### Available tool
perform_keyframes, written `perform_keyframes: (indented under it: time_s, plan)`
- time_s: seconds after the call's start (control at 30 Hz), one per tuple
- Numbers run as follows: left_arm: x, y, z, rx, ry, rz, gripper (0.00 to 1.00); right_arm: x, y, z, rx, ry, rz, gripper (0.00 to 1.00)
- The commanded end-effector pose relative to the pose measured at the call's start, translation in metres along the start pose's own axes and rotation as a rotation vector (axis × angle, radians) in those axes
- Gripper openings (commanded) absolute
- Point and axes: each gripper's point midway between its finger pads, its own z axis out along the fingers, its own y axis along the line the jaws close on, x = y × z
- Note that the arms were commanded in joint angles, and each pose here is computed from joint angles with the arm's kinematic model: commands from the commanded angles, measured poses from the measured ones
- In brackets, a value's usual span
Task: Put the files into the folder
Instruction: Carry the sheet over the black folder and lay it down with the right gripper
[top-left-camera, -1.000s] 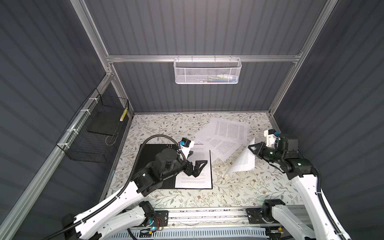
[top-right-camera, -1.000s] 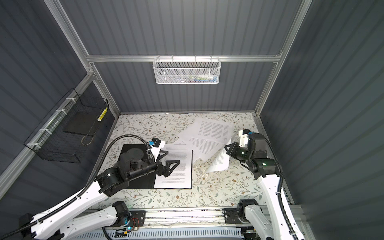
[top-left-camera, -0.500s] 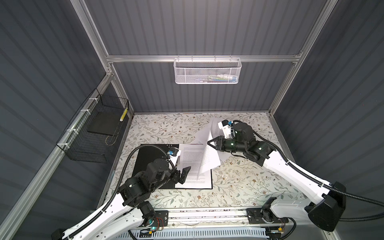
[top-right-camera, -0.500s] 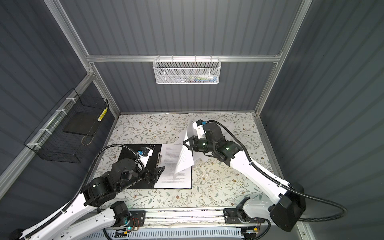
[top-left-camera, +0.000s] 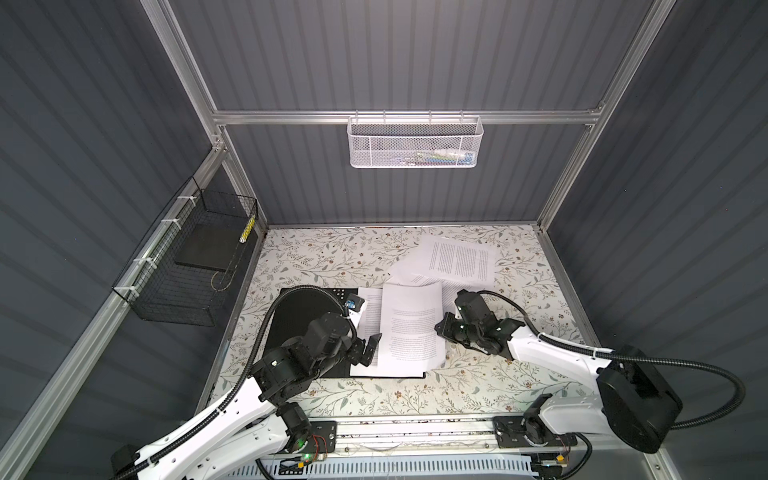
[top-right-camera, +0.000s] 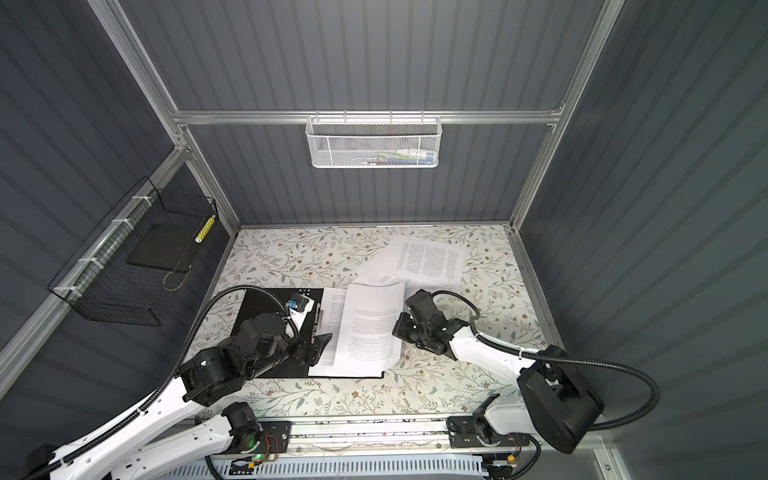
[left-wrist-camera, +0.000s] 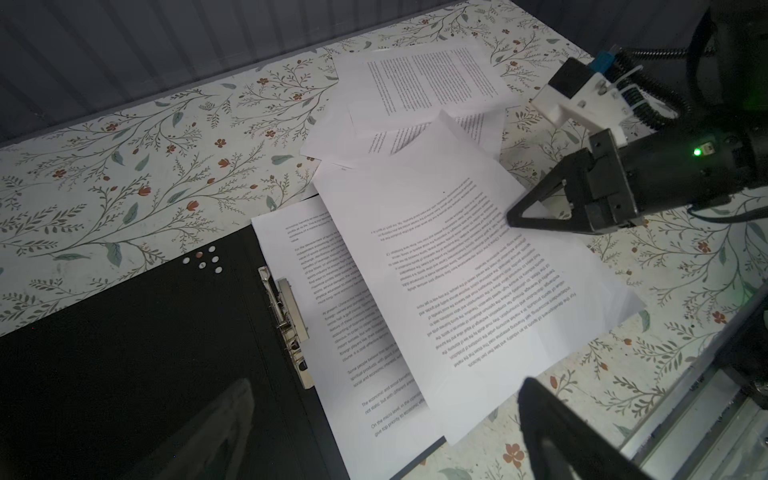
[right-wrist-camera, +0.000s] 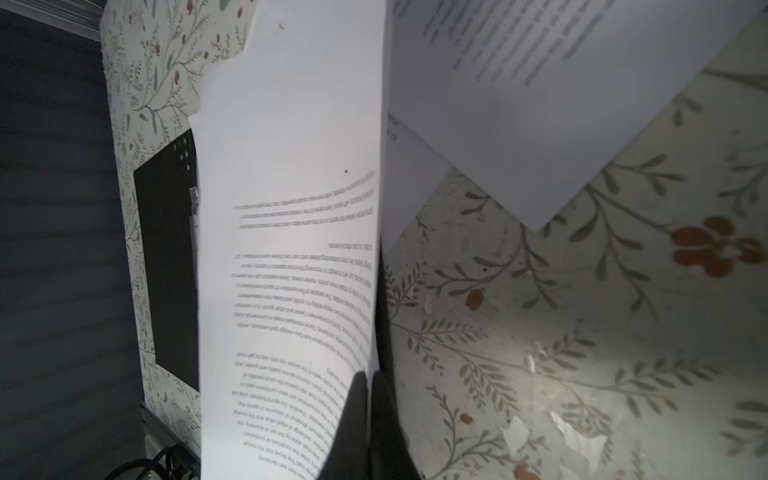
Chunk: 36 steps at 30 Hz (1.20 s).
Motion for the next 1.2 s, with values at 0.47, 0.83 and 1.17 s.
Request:
perform_keyframes:
  time_s: [0.47,0.83,1.17]
  plan:
    - [0.003,-0.012,0.001,0.070,0.041,0.018,1.00,0.007,0.027,0.019,-0.020,-0.077,0.009,0.00]
    - [0.010,-0.020,0.007,0.110,0.084,0.028,1.00,0.008,0.046,0.034,-0.046,-0.050,-0.014,0.00]
    - [0.018,-0.019,0.016,0.089,0.163,0.039,1.00,0.014,0.054,0.043,-0.061,-0.023,-0.024,0.00]
